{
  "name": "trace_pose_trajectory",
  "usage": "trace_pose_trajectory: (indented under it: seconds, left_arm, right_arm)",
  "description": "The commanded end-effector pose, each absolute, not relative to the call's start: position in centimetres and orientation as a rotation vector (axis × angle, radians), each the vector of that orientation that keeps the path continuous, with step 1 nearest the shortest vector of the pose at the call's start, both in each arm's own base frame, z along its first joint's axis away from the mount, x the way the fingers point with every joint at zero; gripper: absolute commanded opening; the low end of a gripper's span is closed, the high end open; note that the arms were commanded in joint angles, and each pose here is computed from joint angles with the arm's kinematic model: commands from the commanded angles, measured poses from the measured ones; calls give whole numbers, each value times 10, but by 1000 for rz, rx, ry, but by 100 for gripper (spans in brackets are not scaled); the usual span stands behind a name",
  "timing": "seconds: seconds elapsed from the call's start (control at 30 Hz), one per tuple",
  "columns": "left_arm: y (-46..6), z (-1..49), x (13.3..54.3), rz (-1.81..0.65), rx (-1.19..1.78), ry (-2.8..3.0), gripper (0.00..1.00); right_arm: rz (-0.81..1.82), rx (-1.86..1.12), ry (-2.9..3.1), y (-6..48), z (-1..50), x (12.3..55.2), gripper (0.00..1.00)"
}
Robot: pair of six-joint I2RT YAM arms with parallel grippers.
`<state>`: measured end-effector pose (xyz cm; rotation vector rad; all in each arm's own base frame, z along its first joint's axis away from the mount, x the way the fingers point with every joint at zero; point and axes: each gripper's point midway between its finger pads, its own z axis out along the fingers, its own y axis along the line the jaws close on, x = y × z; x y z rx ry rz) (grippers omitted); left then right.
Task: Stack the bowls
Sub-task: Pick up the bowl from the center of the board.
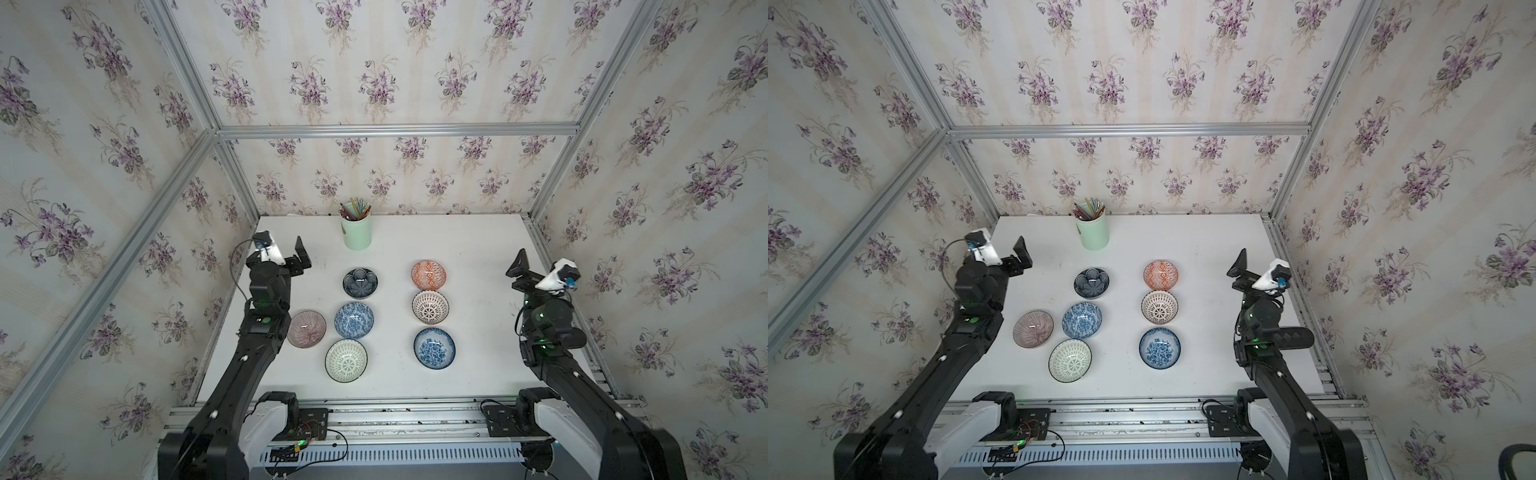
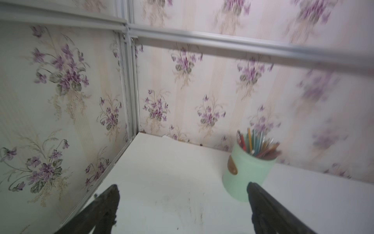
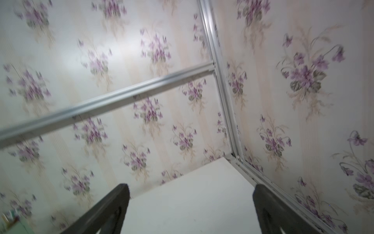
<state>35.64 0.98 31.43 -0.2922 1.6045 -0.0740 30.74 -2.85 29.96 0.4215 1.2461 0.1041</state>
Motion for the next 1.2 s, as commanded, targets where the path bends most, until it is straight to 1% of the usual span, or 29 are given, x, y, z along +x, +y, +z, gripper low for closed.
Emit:
trace_pose_trajectory:
  seconds: [0.0,0.03,0.07,0.1,0.17,0.23,0.3,0.37,0.43,0.47,0.5,0.57,0.6,0.73,0.97,1.1,1.17]
  left_arm:
    - [18,228,302,-219,-739,1945,99]
    - [4,229,299,-308,-682,1973,91]
    - [-14,233,294,-410,-605,2002,76]
    - [-27,233,287,-489,-579,2041,68]
    - [-43,221,266,-585,-582,2161,57]
    - [-55,201,234,-636,-629,2347,46]
    - [-54,191,207,-597,-667,2472,43]
    - [-40,181,183,-494,-770,2526,44]
    - [-29,171,164,-414,-871,2544,50]
    - [-28,168,158,-410,-905,2540,56]
    - [-30,166,155,-435,-908,2541,68]
    - [-33,162,149,-464,-923,2540,86]
    - [-33,159,147,-460,-936,2546,91]
    - [-32,148,137,-443,-978,2581,93]
    - [-22,135,128,-376,-1093,2551,92]
    - [-19,124,132,-348,-1164,2543,89]
    - [-20,118,136,-355,-1180,2552,86]
  right_arm:
    - [285,552,1344,-24,272,297,100]
    - [353,477,1368,-8,279,296,98]
    - [428,402,1395,9,289,294,93]
    - [503,350,1432,24,296,292,89]
    - [610,318,1552,44,297,293,86]
    - [694,303,1806,66,272,295,81]
    - [742,273,2023,83,245,292,73]
    - [778,265,2205,93,214,285,68]
    - [831,237,2316,103,187,272,66]
    - [838,231,2340,106,177,267,65]
    - [838,235,2351,107,170,263,65]
    - [838,235,2356,108,161,258,66]
    - [830,242,2357,107,157,256,67]
    - [853,224,2405,113,147,251,68]
    - [844,211,2449,119,135,252,68]
    - [841,210,2453,119,133,252,68]
    - [840,211,2455,119,133,252,67]
